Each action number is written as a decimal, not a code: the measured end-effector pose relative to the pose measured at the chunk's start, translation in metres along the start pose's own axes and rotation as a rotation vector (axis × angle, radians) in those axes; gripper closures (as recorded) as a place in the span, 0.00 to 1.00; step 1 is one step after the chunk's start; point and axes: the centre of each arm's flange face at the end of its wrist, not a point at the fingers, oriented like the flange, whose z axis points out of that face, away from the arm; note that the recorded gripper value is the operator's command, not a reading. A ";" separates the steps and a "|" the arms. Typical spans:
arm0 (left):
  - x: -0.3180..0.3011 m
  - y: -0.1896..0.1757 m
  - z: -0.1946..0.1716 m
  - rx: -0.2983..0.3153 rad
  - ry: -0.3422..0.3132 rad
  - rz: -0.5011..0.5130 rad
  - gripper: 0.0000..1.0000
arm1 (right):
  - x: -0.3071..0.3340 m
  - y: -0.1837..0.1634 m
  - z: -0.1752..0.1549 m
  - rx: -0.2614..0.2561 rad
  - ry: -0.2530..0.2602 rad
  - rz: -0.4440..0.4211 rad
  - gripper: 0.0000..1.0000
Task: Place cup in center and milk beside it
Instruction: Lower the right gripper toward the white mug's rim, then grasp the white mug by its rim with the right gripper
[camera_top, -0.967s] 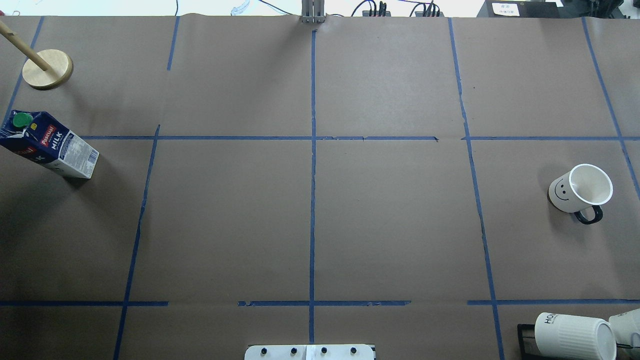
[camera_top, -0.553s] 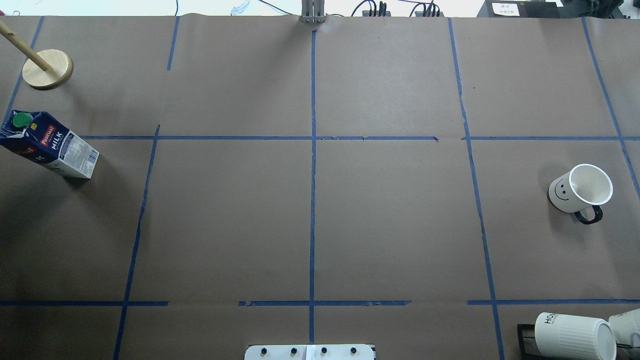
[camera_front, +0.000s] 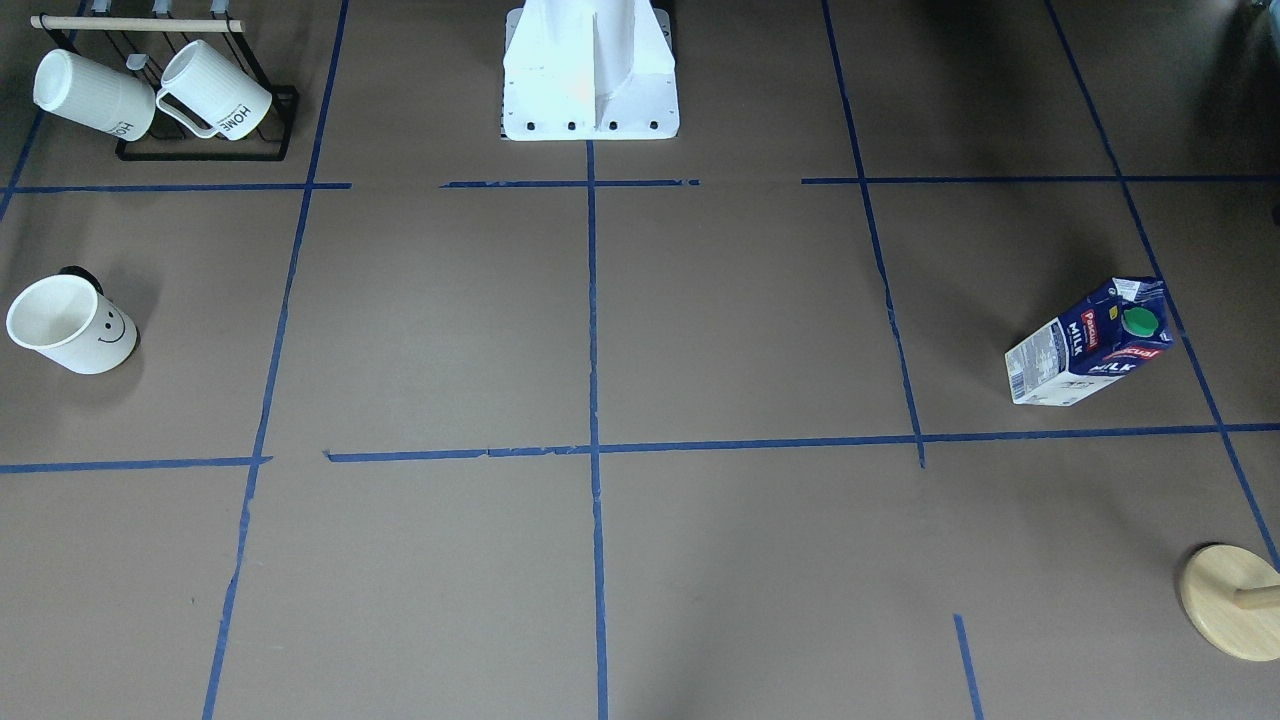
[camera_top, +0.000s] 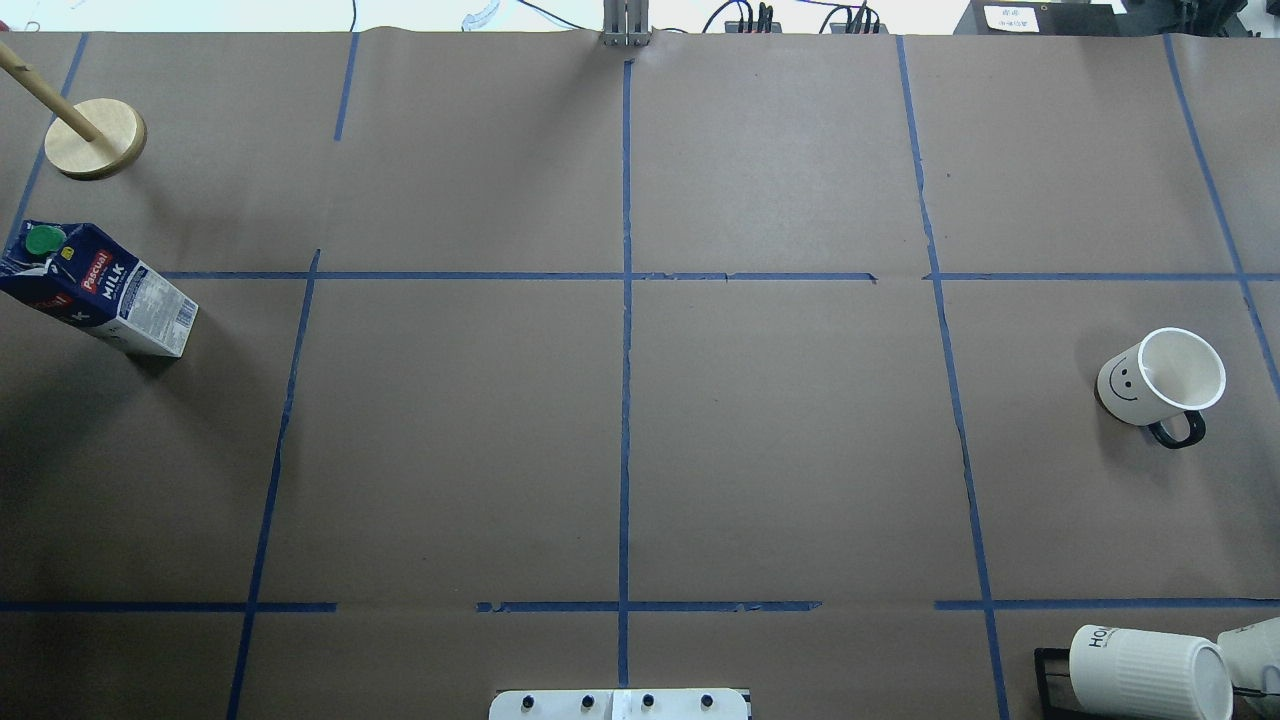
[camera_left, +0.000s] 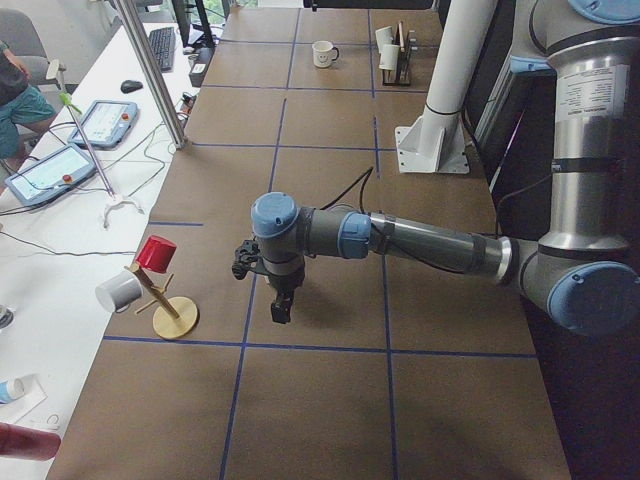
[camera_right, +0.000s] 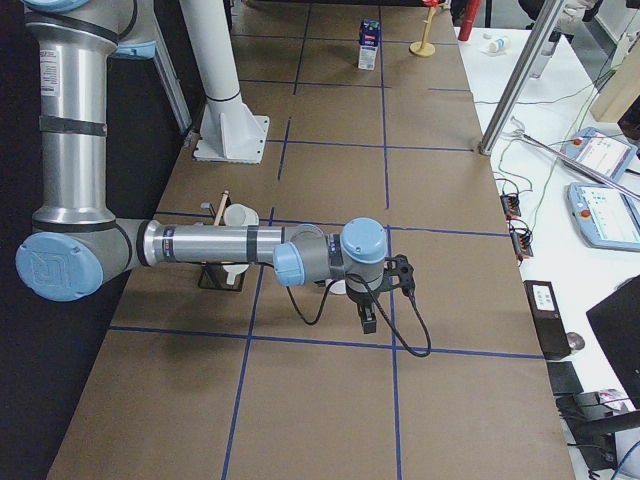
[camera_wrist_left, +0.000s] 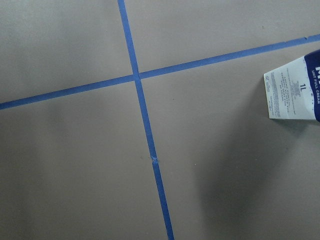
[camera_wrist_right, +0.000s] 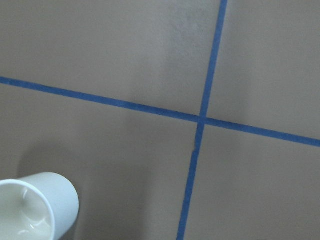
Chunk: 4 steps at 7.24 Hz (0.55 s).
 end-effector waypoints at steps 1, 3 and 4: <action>0.000 0.000 0.000 0.000 0.001 0.000 0.00 | -0.026 -0.006 0.012 0.026 -0.023 -0.016 0.00; 0.000 0.000 0.000 -0.001 0.001 -0.001 0.00 | -0.075 -0.009 0.041 0.028 -0.048 0.031 0.00; 0.000 0.000 0.000 -0.001 0.001 -0.001 0.00 | -0.095 -0.005 0.058 0.020 -0.035 0.054 0.00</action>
